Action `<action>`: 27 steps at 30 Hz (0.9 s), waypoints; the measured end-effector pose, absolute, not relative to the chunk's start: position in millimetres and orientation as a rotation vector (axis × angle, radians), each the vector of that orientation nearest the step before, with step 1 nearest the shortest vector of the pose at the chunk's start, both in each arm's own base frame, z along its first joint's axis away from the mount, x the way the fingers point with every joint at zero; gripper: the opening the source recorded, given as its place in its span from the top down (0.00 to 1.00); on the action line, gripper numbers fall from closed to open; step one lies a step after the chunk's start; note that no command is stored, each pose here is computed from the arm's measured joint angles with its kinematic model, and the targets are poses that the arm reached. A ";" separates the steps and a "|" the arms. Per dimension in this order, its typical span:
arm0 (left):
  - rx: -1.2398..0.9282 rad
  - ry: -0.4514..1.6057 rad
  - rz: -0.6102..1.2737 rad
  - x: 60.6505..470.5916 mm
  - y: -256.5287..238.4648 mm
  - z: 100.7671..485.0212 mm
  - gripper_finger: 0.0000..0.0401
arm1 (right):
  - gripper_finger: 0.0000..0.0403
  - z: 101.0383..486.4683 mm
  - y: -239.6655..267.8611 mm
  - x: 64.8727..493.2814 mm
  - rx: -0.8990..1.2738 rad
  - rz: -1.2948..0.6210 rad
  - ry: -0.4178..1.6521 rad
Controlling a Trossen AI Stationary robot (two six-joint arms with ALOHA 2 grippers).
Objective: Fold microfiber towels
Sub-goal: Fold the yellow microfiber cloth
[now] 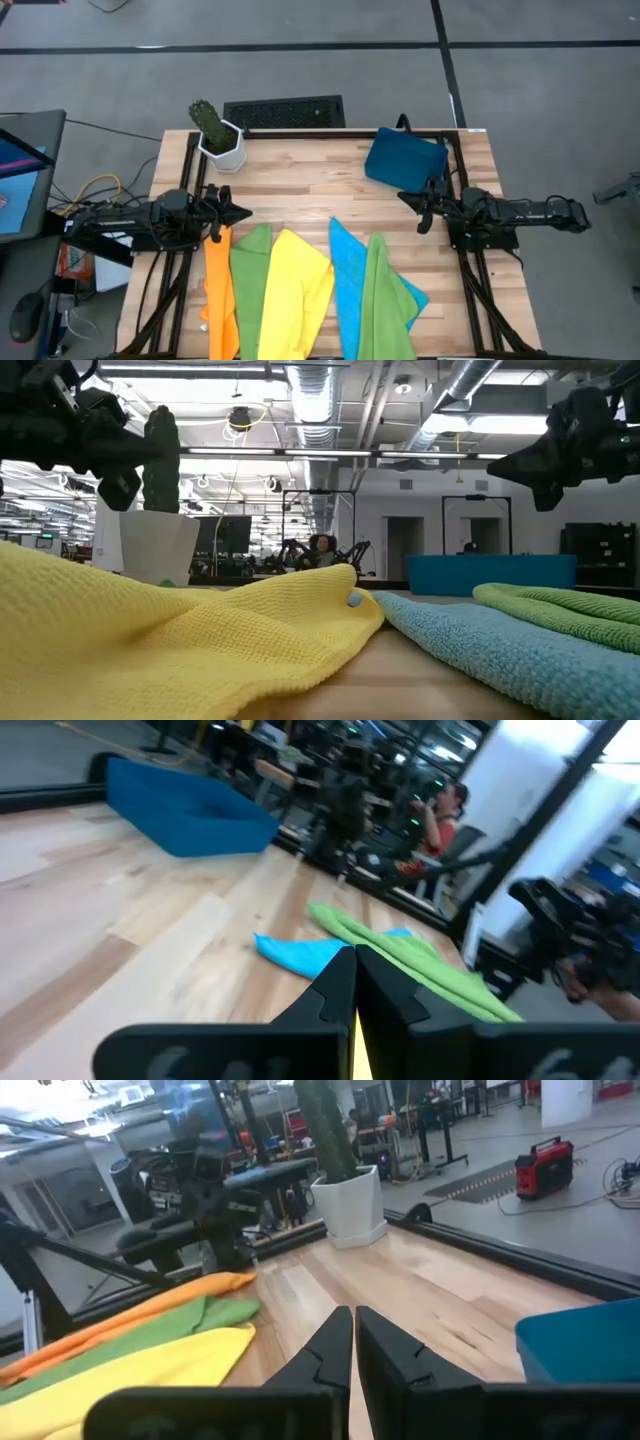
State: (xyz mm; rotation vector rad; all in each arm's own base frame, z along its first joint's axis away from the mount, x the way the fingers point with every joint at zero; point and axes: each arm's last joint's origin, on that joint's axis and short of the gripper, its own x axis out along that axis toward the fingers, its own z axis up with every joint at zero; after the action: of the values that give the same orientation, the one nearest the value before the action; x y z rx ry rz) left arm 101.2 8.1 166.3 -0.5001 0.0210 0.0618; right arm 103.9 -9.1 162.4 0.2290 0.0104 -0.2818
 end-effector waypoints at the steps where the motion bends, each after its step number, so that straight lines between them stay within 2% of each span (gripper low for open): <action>1: -0.504 0.013 0.079 101.2 8.7 166.4 1.00 | 0.89 162.4 -9.1 103.9 0.229 -0.282 0.011; 7: -0.510 -0.027 0.189 100.8 12.0 167.4 1.00 | 0.89 162.4 -9.1 103.9 0.229 -0.282 0.011; 16: -0.635 -0.093 0.324 99.7 16.0 168.4 1.00 | 0.89 162.3 -9.0 103.9 0.230 -0.282 0.011; 27: -0.644 -0.114 0.346 99.4 16.7 169.8 1.00 | 0.89 162.3 -8.9 103.9 0.230 -0.280 0.011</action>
State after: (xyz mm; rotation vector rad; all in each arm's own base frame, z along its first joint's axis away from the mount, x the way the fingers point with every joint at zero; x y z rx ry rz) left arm 99.4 16.7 169.8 -0.6441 -0.1143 0.3457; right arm 103.9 -8.9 162.3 0.2300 0.0112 -0.2805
